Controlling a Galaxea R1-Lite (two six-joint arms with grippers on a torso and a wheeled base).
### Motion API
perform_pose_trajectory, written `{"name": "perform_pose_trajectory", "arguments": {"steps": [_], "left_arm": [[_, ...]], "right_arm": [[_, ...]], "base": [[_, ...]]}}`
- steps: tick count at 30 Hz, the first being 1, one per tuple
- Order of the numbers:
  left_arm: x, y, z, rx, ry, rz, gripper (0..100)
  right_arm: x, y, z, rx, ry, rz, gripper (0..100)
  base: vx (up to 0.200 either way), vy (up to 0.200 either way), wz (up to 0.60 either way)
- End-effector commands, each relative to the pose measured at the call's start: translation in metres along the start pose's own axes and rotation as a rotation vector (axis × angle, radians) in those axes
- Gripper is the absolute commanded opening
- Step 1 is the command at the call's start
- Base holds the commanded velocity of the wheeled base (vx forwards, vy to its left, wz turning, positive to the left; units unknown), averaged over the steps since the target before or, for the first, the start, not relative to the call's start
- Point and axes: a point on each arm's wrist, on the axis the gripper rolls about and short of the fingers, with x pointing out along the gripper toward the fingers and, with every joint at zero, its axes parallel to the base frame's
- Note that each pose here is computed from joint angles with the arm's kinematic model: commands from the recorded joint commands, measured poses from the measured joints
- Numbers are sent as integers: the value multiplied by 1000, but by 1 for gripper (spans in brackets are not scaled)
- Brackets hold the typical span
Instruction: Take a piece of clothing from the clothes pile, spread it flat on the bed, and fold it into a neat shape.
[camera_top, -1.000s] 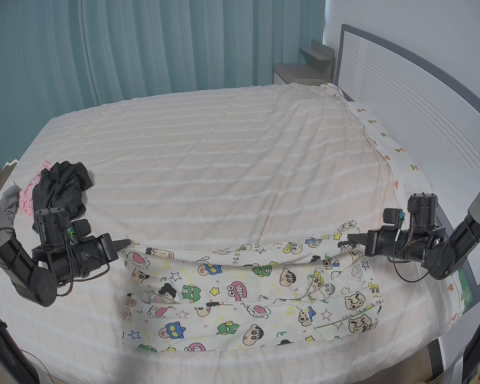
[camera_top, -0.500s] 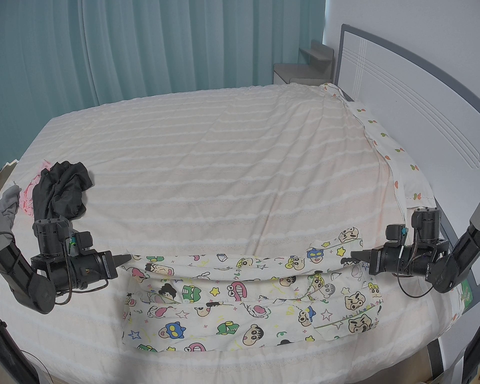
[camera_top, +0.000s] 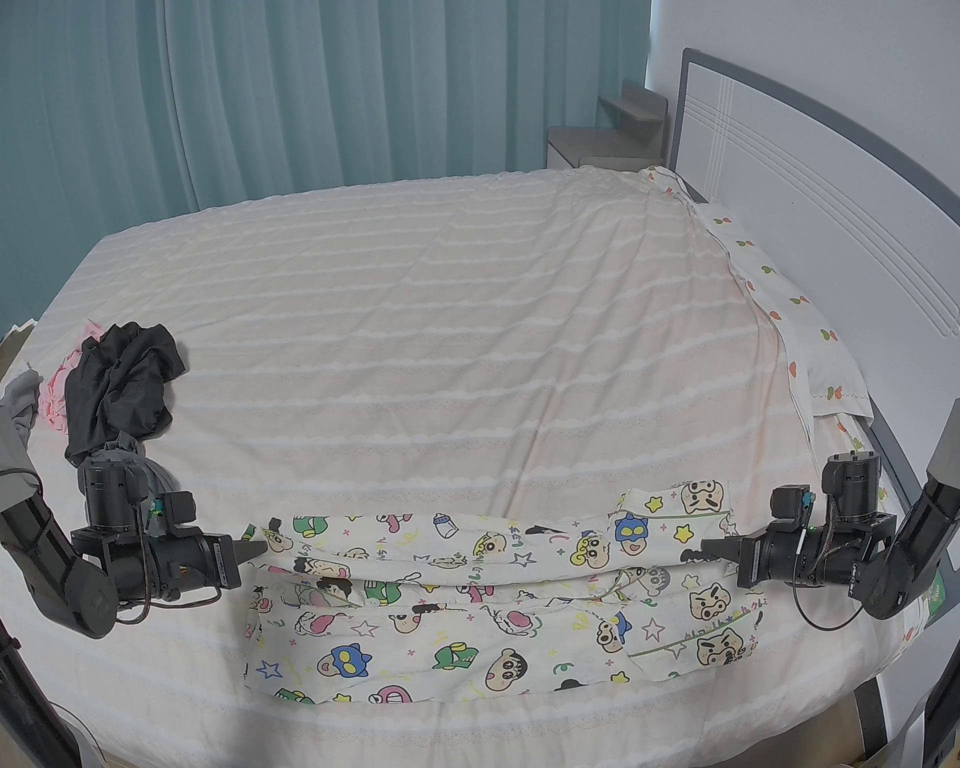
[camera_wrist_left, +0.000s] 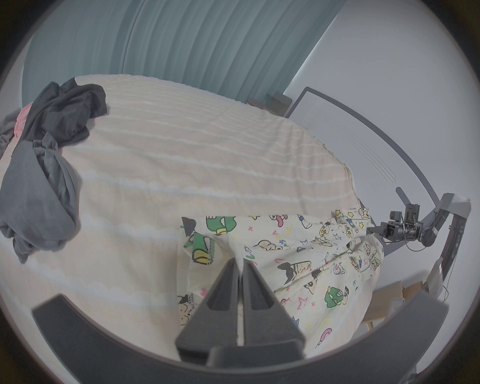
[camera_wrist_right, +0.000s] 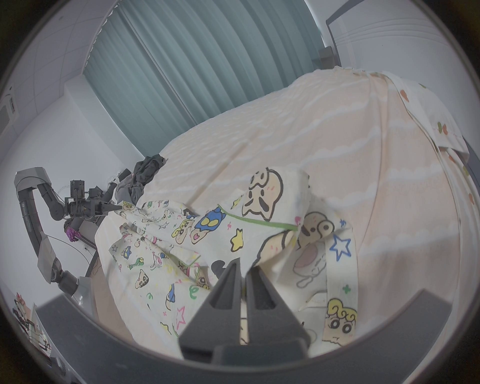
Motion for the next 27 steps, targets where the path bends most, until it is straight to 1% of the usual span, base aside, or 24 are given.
{"name": "perform_pose_trajectory", "arguments": {"steps": [1, 16, 27], "left_arm": [[4, 2, -7, -15, 30, 3, 0], [8, 4, -12, -24, 54, 3, 0], [12, 7, -15, -32, 68, 5, 0]], "right_arm": [[0, -1, -7, 14, 26, -4, 0], [-10, 2, -25, 42, 88, -8, 0], [-16, 5, -30, 43, 104, 2, 0]], "base": [[0, 0, 0], [0, 0, 0], [0, 0, 0]]}}
